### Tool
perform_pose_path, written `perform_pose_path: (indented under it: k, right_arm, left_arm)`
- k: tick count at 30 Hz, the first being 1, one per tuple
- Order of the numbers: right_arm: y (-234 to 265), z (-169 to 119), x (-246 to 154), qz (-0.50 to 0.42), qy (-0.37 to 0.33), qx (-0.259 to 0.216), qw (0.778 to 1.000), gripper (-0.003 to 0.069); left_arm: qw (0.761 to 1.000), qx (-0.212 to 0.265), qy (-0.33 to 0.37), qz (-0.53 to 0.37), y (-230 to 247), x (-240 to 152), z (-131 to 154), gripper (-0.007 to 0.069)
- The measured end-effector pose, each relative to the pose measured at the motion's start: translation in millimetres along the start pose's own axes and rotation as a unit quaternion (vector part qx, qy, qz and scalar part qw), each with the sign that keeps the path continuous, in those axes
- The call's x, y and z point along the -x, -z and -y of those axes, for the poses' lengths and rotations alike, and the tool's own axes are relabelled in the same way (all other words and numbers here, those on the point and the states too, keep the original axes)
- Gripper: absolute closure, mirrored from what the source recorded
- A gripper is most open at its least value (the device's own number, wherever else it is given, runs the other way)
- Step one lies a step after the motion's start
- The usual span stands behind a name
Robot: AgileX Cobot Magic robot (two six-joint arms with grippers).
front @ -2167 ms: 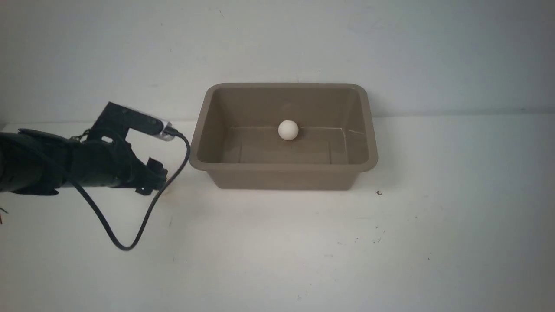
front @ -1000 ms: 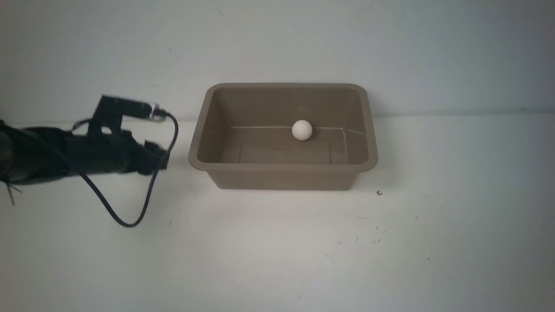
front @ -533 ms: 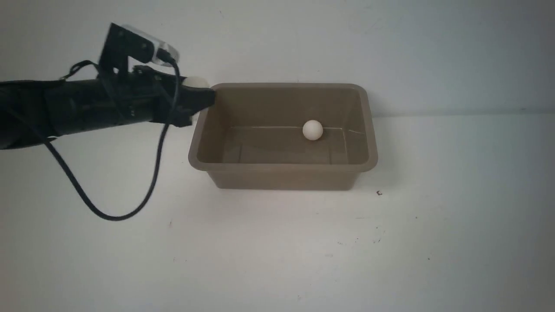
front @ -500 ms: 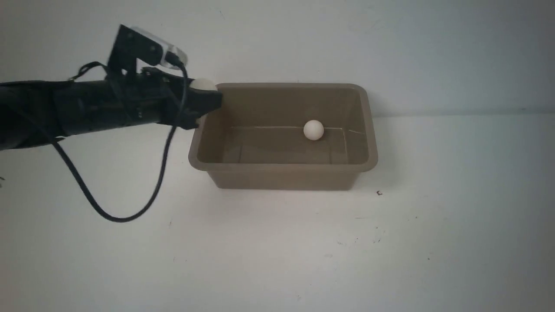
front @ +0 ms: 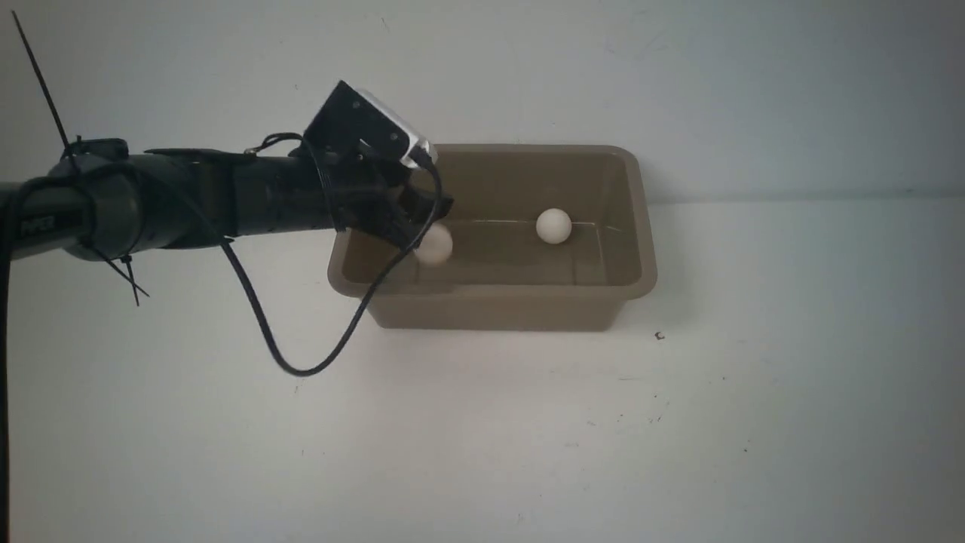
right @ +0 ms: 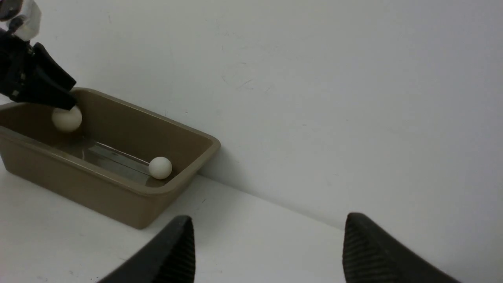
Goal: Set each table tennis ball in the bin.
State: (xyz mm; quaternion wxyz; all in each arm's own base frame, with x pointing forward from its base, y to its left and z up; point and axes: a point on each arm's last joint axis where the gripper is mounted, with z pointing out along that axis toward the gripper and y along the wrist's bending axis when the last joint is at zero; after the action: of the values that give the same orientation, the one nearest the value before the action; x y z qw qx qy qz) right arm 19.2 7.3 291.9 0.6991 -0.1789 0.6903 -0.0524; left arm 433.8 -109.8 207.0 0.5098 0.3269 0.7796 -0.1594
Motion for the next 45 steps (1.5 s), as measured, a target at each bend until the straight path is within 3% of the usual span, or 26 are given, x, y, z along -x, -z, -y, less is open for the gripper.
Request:
perform_pose_path:
  k: [3,7,12,19,27,33,45]
  right_arm:
    - [0,1,1,0.007,0.008,0.000,1.000,0.0197]
    - [0,1,2,0.012,0.008,-0.002,1.000,0.0197]
    - [0,2,4,0.021,0.008,-0.006,1.000,0.0197]
    - [13,2,13,-0.024,0.010,0.019,0.999,0.0197]
    - [38,-2,28,-0.068,-0.032,0.088,0.993,0.0204]
    - [19,-15,-1,-0.103,-0.056,0.140,0.983,0.0250]
    - [6,-13,-1,-0.026,-0.086,0.125,0.988,0.0320]
  left_arm:
    - [0.998,0.044,0.042,0.000,11,11,-7,0.0130]
    - [0.996,0.054,0.060,0.036,35,42,-4,0.0126]
    - [0.993,0.064,0.044,0.094,87,93,7,0.0126]
    - [0.985,0.105,-0.001,0.133,136,129,17,0.0126]
    - [0.983,0.112,-0.012,0.142,146,135,20,0.0126]
    - [0.983,0.113,-0.012,0.142,146,135,19,0.0126]
    - [0.983,0.114,-0.011,0.142,146,135,19,0.0126]
